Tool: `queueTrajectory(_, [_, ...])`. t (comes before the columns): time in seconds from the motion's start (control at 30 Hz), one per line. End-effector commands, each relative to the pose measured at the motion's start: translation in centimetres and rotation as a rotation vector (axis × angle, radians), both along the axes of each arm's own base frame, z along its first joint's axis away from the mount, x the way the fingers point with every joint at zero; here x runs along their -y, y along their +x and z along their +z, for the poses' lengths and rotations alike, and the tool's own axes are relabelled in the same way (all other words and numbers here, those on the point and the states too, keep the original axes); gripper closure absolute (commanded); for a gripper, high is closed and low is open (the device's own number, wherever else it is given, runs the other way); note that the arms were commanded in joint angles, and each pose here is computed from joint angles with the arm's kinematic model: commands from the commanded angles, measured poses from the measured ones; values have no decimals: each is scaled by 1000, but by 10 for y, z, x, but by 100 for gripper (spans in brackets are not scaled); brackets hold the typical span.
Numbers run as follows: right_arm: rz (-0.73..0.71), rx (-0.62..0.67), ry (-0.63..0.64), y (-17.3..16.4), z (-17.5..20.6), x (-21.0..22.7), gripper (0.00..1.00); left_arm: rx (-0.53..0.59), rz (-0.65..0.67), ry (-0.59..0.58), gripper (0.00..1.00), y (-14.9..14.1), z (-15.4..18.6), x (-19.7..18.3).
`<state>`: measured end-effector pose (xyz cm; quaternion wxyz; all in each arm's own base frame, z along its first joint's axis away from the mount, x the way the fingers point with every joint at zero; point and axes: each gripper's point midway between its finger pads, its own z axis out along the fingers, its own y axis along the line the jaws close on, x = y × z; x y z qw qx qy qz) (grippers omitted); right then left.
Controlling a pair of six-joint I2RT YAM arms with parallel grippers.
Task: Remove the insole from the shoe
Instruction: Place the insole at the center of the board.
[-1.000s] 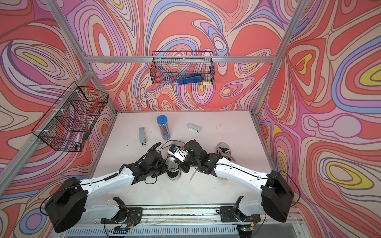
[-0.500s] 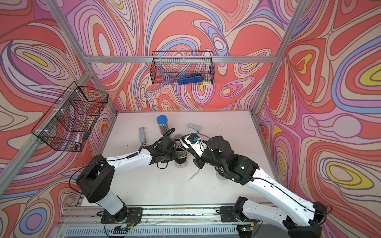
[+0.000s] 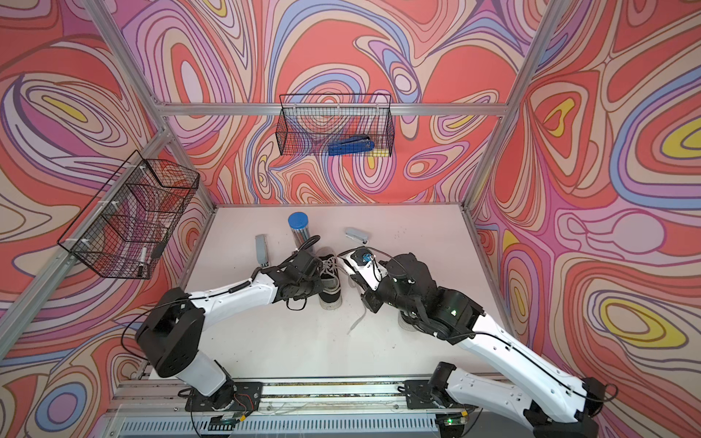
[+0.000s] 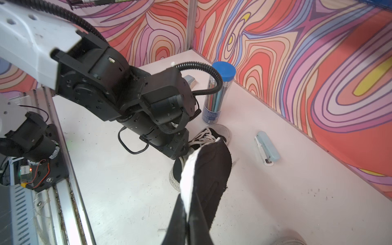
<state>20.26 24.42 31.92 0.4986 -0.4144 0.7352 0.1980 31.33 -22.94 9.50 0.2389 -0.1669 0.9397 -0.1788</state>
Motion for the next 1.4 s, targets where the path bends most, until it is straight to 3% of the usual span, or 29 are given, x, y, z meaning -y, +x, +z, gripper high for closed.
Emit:
queueTrajectory(0.0, [195,-4,22,-24,1,-20,100,78,134,-13,56,-3,41,-53])
queueTrajectory(0.23, [483,-89,179,-49,-11,-103,100,158,448,39,50,-45,97,-200])
queueTrajectory(0.37, [406,-30,162,-27,-41,-157,100,193,612,80,51,-78,113,-249])
queueTrajectory(0.47, [332,60,138,-1,-56,-180,100,225,664,130,52,-100,125,-265])
queueTrajectory(0.6, [338,120,51,14,-85,-207,100,221,695,133,51,-118,126,-270])
queueTrajectory(0.83, [406,91,-186,-3,-188,-241,100,228,699,119,52,-124,128,-269])
queueTrajectory(0.97, [461,16,-194,-25,-219,-254,100,232,689,124,51,-123,132,-269])
queueTrajectory(1.2, [501,-130,-100,-46,-232,-263,65,228,665,125,51,-120,132,-266])
queueTrajectory(1.37, [521,-180,-14,-56,-207,-256,46,218,621,104,50,-112,129,-258])
